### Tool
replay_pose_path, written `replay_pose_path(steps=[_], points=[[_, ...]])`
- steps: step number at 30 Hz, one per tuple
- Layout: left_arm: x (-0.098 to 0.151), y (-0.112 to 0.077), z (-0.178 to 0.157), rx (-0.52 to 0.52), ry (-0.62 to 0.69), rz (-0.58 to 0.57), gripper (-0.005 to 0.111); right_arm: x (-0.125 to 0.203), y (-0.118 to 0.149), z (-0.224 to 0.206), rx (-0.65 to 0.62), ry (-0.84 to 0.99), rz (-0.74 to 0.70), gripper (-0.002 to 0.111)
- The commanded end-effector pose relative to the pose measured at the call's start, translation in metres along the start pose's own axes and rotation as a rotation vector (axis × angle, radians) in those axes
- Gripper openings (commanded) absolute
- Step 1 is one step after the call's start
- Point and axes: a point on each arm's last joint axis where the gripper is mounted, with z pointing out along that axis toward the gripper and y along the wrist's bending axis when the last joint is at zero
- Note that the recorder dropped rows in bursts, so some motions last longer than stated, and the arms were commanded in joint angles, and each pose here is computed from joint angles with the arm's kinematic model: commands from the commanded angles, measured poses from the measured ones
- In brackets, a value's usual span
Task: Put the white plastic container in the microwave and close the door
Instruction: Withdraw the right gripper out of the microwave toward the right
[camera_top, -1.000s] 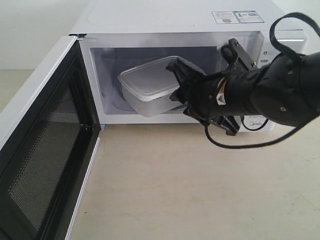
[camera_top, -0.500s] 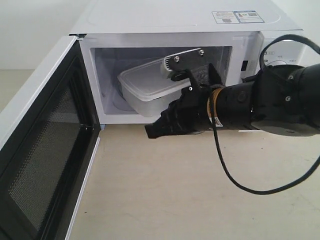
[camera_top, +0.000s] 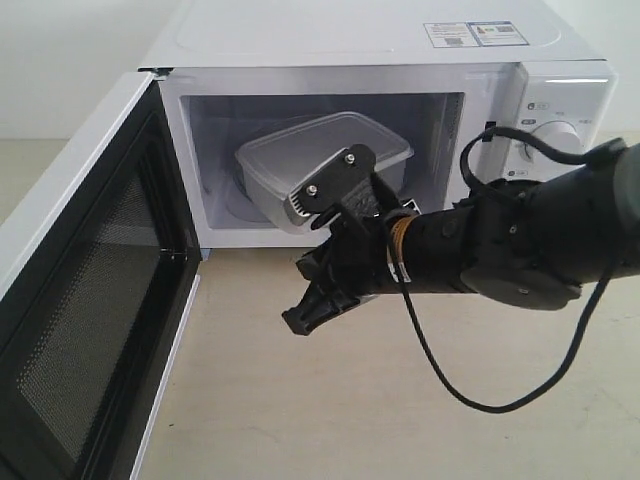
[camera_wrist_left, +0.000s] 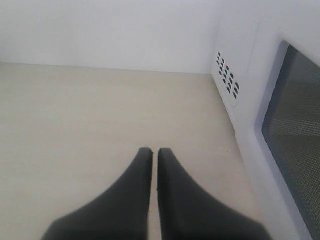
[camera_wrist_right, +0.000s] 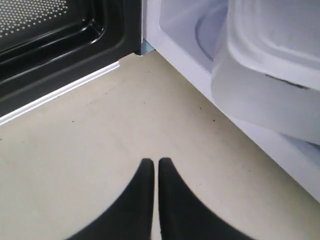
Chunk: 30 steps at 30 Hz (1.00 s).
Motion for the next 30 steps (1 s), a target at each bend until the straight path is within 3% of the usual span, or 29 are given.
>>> replay_pose_path(steps=[1,6,13,21,30], points=[[0.001,-0.001,0.000,0.011,0.004,-0.006,0.004,-0.004,-0.006,0.002,0.071,-0.074,0.020,0.000],[0.001,-0.001,0.000,0.011,0.004,-0.006,0.004,-0.007,-0.021,0.004,0.237,-0.151,0.074,0.000],[0.001,-0.001,0.000,0.011,0.004,-0.006,0.004,-0.003,-0.021,0.012,0.243,-0.166,0.031,0.000],[0.001,-0.001,0.000,0.011,0.004,-0.006,0.004,-0.029,-0.032,0.052,0.228,-0.165,0.065,0.000],[0.001,-0.001,0.000,0.011,0.004,-0.006,0.004,-0.033,-0.046,0.052,0.261,-0.182,0.057,0.000]])
